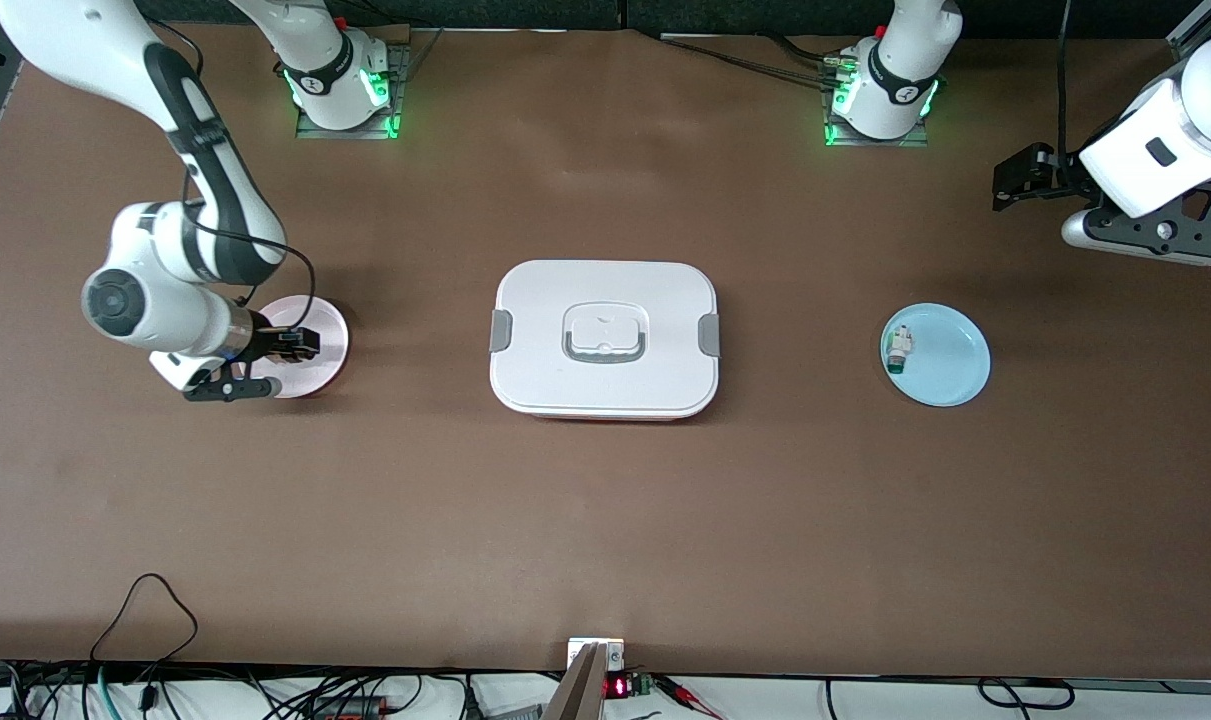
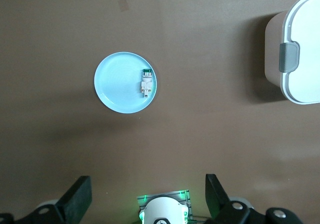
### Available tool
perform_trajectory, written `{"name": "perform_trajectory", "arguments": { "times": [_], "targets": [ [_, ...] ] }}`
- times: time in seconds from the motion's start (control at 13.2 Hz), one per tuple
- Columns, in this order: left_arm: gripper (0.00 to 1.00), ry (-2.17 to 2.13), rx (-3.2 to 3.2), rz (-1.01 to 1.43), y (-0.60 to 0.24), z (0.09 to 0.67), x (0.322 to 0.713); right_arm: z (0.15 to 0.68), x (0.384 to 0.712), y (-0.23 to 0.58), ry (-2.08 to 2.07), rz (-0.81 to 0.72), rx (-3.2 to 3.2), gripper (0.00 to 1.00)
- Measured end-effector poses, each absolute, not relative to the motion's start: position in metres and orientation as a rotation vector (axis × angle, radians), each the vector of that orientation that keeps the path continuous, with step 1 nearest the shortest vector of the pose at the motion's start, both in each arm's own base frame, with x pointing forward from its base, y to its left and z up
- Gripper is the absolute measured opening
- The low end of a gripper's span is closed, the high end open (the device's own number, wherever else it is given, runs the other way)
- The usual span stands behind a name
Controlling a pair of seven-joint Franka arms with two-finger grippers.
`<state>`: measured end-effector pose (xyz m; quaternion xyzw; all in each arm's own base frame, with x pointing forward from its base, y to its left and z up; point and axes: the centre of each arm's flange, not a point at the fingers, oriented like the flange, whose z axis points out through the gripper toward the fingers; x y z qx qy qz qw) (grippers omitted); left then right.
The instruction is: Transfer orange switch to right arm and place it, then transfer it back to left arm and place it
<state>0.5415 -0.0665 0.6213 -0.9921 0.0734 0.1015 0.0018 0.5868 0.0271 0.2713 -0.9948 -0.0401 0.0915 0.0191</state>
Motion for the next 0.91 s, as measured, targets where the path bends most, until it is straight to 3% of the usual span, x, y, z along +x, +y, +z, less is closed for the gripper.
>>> {"name": "perform_trajectory", "arguments": {
  "times": [0.3, 0.6, 0.91],
  "targets": [
    [1.0, 0.23, -3.113, 0.318, -0.066, 0.621, 0.541, 0.381, 0.606, 0.055, -0.206, 0.262, -3.081, 0.74],
    [1.0, 0.232, -3.113, 0.318, -0.067, 0.621, 0.541, 0.468, 0.598, 0.1, -0.341, 0.198, -3.064, 0.74],
    [1.0, 0.232, -3.113, 0.318, -0.067, 0.621, 0.541, 0.539, 0.585, 0.15, -0.482, 0.032, -2.922, 0.74]
  ]
}}
